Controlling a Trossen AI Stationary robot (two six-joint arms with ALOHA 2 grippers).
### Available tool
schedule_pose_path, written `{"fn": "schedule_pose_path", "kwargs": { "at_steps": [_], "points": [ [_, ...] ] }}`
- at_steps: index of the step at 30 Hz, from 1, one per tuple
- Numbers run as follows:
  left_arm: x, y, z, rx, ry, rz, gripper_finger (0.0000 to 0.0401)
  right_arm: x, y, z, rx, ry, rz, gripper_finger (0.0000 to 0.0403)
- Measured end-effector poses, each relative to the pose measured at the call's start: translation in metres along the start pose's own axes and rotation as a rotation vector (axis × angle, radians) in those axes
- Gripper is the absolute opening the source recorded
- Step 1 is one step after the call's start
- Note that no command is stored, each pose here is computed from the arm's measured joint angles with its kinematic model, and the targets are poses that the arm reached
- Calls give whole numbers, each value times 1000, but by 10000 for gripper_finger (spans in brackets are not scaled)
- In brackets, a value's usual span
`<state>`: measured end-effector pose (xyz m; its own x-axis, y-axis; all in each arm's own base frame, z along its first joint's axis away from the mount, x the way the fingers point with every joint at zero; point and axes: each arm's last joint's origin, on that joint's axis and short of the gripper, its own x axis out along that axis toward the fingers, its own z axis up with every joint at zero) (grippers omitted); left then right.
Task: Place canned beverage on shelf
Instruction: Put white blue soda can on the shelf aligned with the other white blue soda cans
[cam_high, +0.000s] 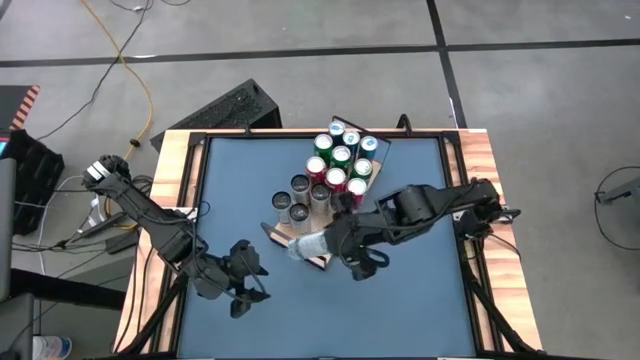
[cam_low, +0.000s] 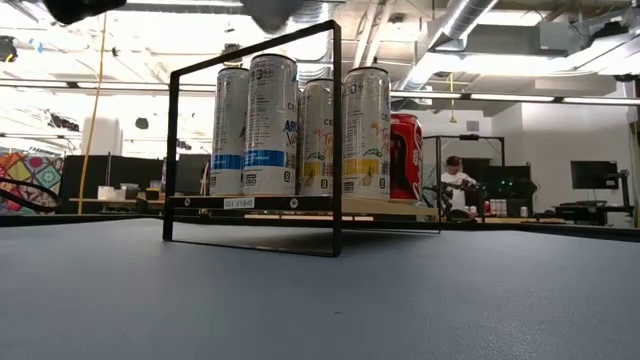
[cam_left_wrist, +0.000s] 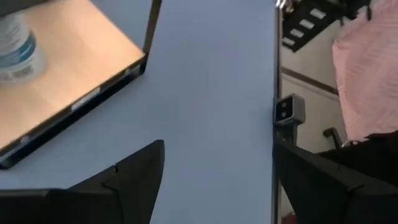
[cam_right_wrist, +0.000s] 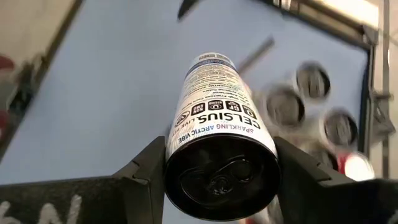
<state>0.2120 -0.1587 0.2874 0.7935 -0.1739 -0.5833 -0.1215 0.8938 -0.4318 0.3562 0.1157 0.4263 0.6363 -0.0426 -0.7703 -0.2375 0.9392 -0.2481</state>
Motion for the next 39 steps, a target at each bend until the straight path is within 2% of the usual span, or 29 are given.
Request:
{"fn": "schedule_pose_path", "kwargs": {
  "at_steps": [2, 13, 19, 26, 39],
  "points": [
    [0, 1, -1, -14, 13, 11, 284, -7, -1, -6, 0, 44, -16, 206],
    [1, 3, -3, -19, 19, 30, 284, -36, -13, -21, -15, 84, -78, 206],
    [1, 3, -3, -20, 17, 33, 284, -36, -22, -28, -37, 140, -73, 206],
    [1, 5, -4, -9, 25, 59, 284, -18, -20, -27, -100, 185, 60, 206],
    [1, 7, -4, -7, 11, 91, 284, 28, -26, -26, -181, 292, 109, 206]
  ]
}}
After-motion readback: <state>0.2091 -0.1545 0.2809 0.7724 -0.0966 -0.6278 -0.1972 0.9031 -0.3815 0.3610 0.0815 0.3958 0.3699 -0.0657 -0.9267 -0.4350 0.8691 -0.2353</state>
